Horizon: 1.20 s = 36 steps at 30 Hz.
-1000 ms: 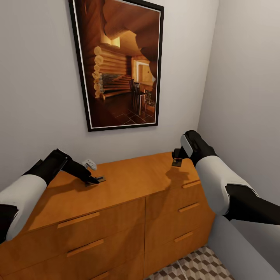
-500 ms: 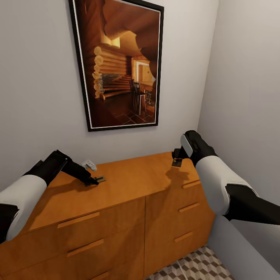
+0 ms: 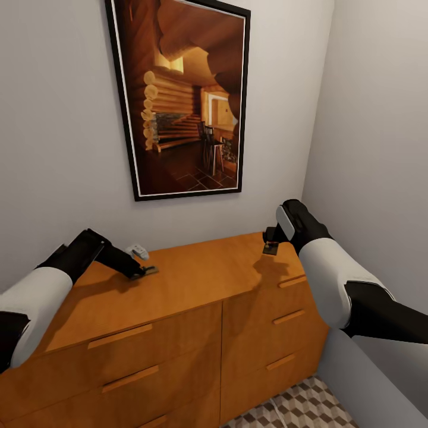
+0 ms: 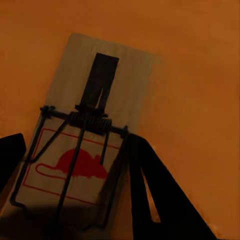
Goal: Take the four mousetraps from the cabinet in the bathroom and place them on the bathroom floor. Make sure all four end up on the same floor surface, and ensure that at least two of them are either under or directly next to the same bathroom sink.
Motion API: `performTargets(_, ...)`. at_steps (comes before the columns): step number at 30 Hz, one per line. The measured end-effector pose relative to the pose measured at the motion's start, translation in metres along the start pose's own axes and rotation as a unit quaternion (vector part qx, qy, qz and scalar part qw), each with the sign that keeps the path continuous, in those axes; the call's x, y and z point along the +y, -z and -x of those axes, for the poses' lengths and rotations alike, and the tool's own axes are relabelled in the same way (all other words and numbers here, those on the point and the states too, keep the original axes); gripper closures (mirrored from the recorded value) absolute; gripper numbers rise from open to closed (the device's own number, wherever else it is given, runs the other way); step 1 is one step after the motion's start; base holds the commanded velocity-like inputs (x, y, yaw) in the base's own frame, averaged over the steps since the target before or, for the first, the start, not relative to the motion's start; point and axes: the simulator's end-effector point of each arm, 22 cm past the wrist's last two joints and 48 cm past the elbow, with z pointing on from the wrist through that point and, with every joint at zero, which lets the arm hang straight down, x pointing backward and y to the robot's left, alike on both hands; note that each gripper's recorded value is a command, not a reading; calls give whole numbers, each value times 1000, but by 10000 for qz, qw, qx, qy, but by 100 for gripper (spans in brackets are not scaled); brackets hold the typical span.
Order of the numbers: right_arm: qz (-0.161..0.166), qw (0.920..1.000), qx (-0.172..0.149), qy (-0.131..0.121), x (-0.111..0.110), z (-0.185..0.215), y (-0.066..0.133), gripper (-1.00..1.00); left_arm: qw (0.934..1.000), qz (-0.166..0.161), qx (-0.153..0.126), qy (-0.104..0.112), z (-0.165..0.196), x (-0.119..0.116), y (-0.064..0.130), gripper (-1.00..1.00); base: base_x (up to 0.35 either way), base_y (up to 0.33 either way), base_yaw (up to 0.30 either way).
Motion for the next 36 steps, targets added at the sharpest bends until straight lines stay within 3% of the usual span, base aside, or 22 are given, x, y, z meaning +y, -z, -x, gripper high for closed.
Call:
performTargets(18, 2, 10000, 0, -1, 0, 0, 0, 100, 9998, 133, 49, -121, 2, 3, -1, 100, 0, 0, 0)
performTargets(21, -3, 10000, 3, -3, -1, 0, 0, 100, 9989, 281, -192, -329, 34, -2, 18, 100, 0, 0, 0)
performTargets(26, -10, 10000, 3, -9, -2, 0, -1, 100, 9980, 473, -356, -222, 61, -8, 40, 100, 0, 0, 0)
performTargets(36, -6, 10000, 5, -12, -2, 0, -1, 100, 9974, 548, -429, -190, 73, -13, 49, 100, 0, 0, 0)
